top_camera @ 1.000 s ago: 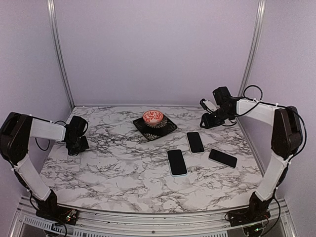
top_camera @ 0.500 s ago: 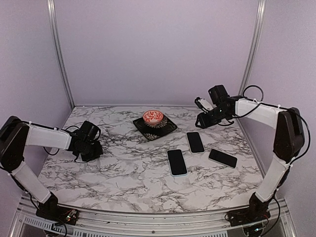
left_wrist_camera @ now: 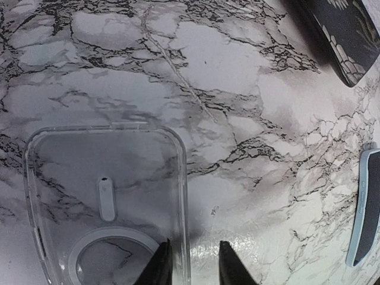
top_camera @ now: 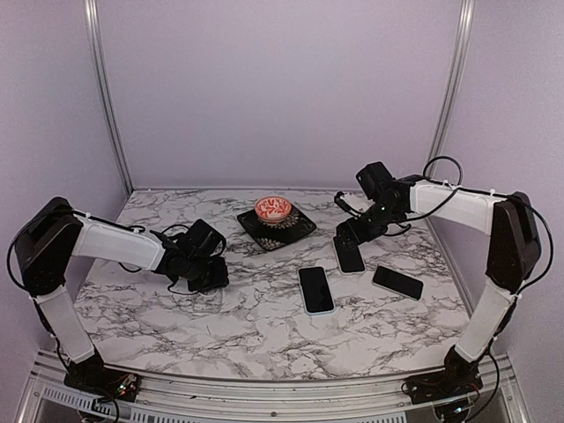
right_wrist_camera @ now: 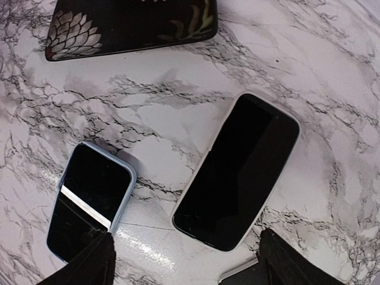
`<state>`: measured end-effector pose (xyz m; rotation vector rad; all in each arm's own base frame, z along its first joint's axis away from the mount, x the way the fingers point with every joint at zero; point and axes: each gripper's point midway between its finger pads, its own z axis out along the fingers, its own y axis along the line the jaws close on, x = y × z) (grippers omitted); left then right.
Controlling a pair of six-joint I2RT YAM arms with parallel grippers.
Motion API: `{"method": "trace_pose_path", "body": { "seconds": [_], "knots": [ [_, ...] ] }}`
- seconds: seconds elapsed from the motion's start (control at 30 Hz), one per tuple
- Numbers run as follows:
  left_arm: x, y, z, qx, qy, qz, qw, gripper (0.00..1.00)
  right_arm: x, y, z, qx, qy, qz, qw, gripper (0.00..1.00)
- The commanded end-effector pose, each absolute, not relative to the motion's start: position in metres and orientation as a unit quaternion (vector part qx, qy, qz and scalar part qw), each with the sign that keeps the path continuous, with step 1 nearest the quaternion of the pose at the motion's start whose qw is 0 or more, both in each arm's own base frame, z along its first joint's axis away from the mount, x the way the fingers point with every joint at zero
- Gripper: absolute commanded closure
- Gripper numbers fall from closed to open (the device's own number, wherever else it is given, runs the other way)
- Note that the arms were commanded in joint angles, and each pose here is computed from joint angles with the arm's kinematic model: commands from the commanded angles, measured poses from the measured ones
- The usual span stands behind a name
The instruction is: Put the phone into the phone case
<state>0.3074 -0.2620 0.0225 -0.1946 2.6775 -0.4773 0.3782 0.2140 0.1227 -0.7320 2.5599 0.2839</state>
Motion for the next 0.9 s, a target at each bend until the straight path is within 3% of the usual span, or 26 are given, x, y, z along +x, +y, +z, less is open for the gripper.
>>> {"method": "trace_pose_path", "body": {
  "seconds": [0.0, 0.13, 0.23, 0.47, 0.57, 0.87],
  "knots": [
    [0.32, -0.277, 0.049, -0.041, 0.953, -0.186, 0.237, 0.64, 0.37, 0.195, 0.133, -0.281, 0.934, 0.057, 0.211, 0.08],
    [0.328, -0.265, 0.084, -0.013, 0.941, -0.169, 0.291, 0.42, 0.364, 0.184, 0.127, -0.313, 0.93, 0.03, 0.193, 0.04],
    [0.326, -0.238, 0.093, -0.021, 0.938, -0.136, 0.318, 0.36, 0.36, 0.162, 0.119, -0.33, 0.928, -0.01, 0.174, 0.03],
    [0.302, -0.192, 0.06, -0.026, 0.953, -0.094, 0.287, 0.06, 0.34, 0.117, 0.11, -0.358, 0.924, -0.043, 0.128, 0.01],
    [0.296, -0.179, 0.044, -0.014, 0.96, -0.067, 0.272, 0.01, 0.33, 0.098, 0.105, -0.377, 0.918, -0.055, 0.11, 0.01],
    [0.282, -0.172, 0.031, 0.016, 0.966, -0.056, 0.254, 0.02, 0.31, 0.08, 0.073, -0.462, 0.882, -0.054, 0.082, 0.01]
  ]
}}
